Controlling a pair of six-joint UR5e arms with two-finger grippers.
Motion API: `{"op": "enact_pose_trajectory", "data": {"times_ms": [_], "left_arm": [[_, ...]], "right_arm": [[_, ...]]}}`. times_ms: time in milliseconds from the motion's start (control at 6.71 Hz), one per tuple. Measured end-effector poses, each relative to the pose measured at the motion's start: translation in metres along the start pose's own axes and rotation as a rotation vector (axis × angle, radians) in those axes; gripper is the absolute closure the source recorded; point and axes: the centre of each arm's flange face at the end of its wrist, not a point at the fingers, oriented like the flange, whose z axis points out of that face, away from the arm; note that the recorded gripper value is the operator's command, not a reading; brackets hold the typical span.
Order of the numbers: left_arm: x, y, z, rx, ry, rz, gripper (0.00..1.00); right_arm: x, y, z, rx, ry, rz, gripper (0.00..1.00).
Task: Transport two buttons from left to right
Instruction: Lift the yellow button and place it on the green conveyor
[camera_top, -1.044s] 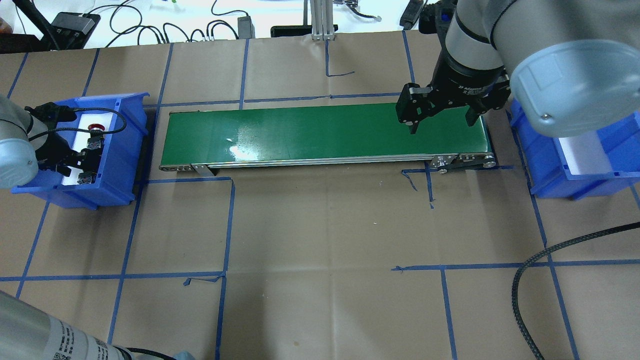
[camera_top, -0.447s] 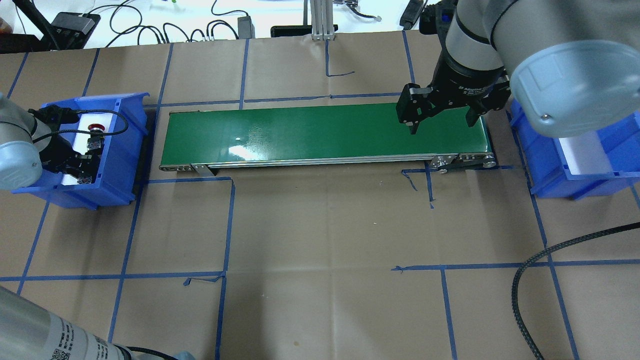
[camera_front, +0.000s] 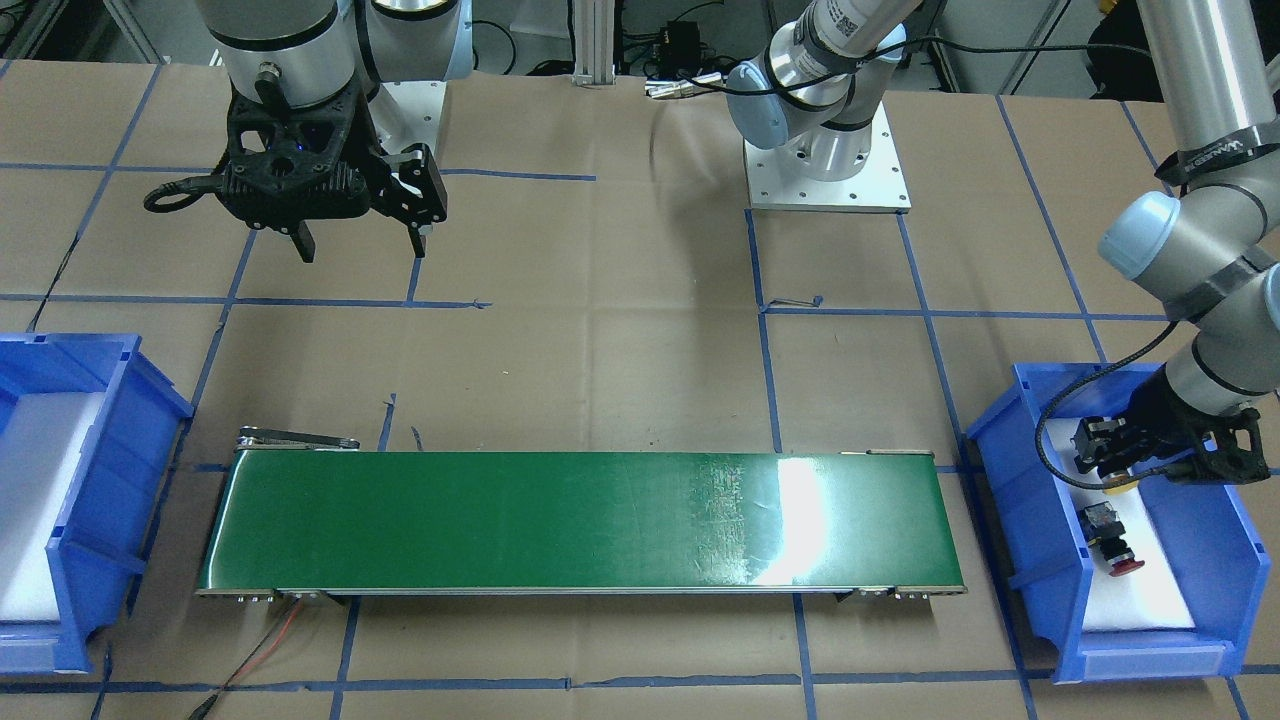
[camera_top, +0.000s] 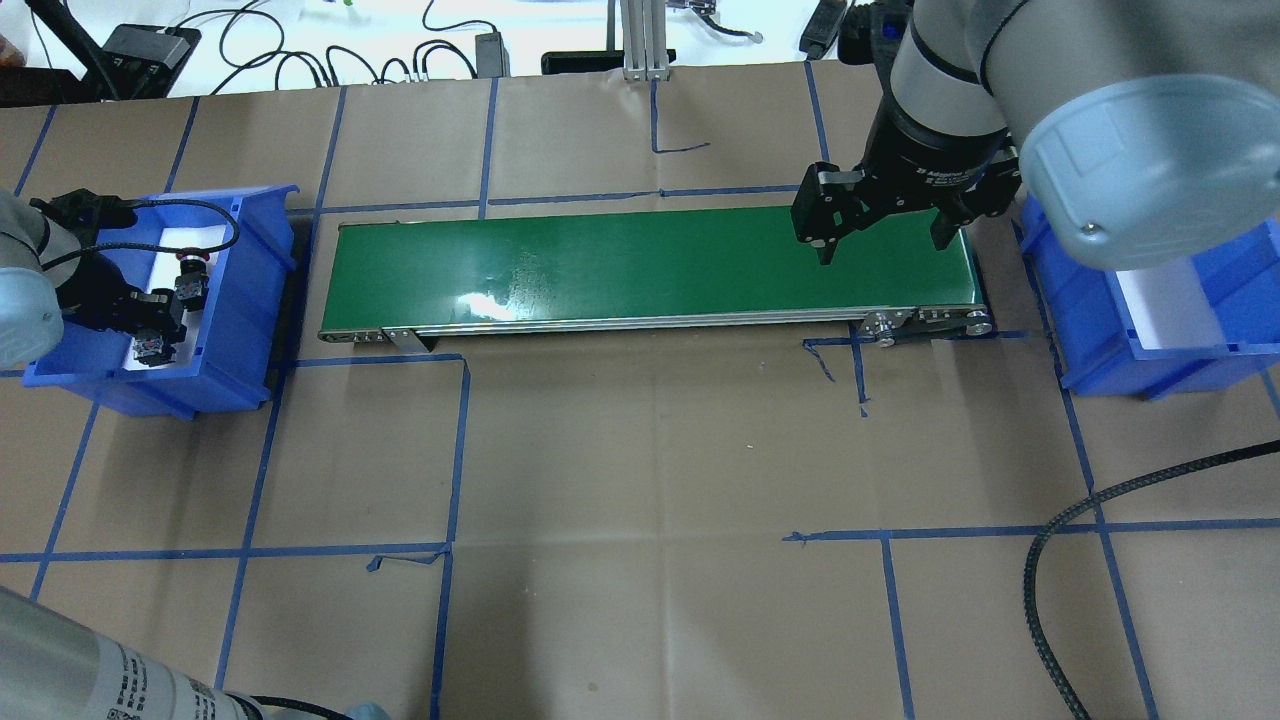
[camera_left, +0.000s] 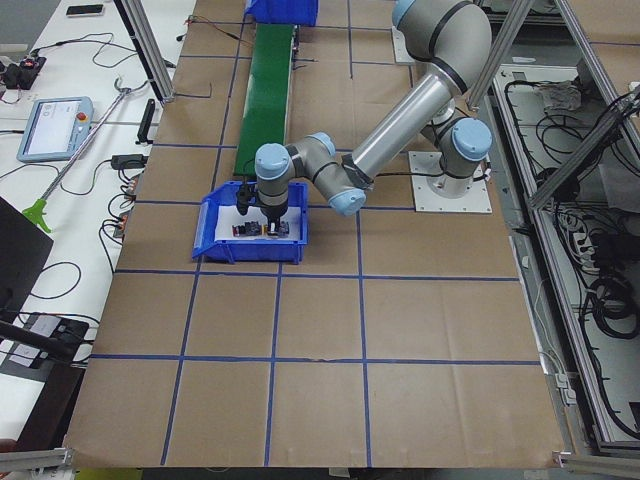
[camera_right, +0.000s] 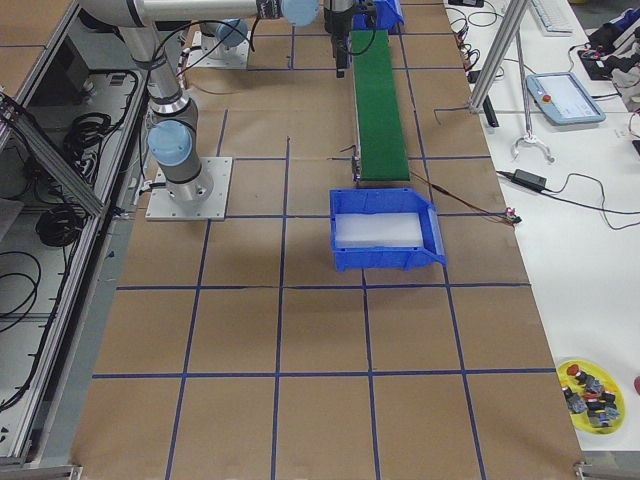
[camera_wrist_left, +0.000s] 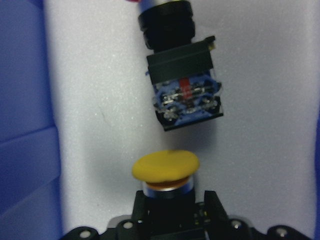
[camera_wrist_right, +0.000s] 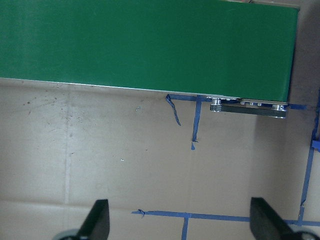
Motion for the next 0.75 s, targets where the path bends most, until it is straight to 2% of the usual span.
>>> {"op": "enact_pose_trajectory", "data": {"times_ms": [298,596,746], "left_arm": [[-0.007,-0.007,-0.065,-0.01,0.003,0.004,0.93],[-0.008,-0.017,-0.131,-0.05,0.026,0.01,0.93],[-0.004,-0.023,-0.147,-0.067,0.04,0.019,0.93]], "right_arm": [[0.0,0.0,-0.001,0.006,0.0,-0.001,0.0],[0.001,0.0,-0.001,0.005,0.001,-0.005,0.0],[0.001,0.0,0.0,0.004,0.001,-0.006,0.0]]}}
